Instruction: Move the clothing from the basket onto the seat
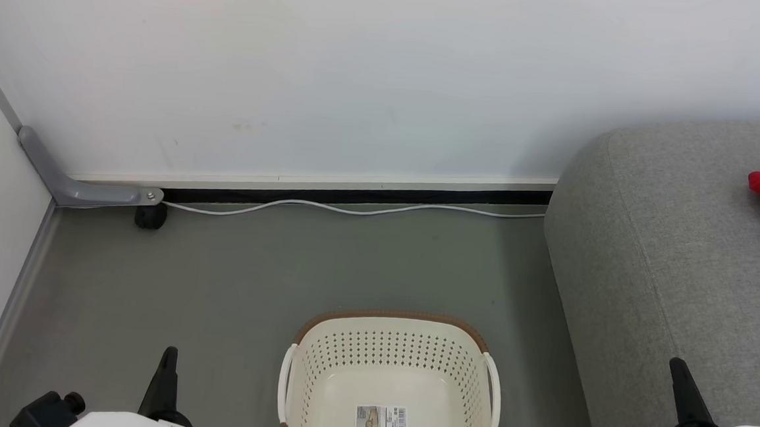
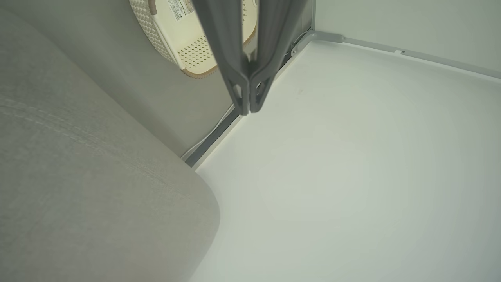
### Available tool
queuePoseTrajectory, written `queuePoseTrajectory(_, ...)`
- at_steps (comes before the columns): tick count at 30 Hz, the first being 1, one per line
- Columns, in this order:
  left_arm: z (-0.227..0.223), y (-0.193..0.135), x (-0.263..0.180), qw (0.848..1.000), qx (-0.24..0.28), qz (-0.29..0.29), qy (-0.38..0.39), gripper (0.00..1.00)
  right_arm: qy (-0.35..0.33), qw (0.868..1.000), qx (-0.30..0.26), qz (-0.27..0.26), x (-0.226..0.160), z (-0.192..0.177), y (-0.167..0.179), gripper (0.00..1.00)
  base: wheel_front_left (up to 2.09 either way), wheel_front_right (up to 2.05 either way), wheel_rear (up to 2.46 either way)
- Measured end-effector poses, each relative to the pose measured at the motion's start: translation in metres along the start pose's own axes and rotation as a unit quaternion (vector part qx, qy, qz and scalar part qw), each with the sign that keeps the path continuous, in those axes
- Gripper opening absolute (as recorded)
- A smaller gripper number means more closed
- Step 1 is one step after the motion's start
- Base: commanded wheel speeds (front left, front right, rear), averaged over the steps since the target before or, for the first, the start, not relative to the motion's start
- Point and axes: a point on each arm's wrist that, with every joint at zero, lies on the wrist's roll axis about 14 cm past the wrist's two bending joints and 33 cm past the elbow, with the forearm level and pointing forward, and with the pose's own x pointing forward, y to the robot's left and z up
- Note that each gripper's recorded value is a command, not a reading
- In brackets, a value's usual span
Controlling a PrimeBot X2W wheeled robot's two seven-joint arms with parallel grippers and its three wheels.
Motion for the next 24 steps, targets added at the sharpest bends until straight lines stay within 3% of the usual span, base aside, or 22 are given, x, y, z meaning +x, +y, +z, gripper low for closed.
queuePoseTrajectory(24,0.009,-0.014,0.010,0.991,-0.131,-0.029,0.009,0.00,-0.013,0.991,0.133,0.006,0.004,0.010,0.007,0.00,0.00,0.00,0.00)
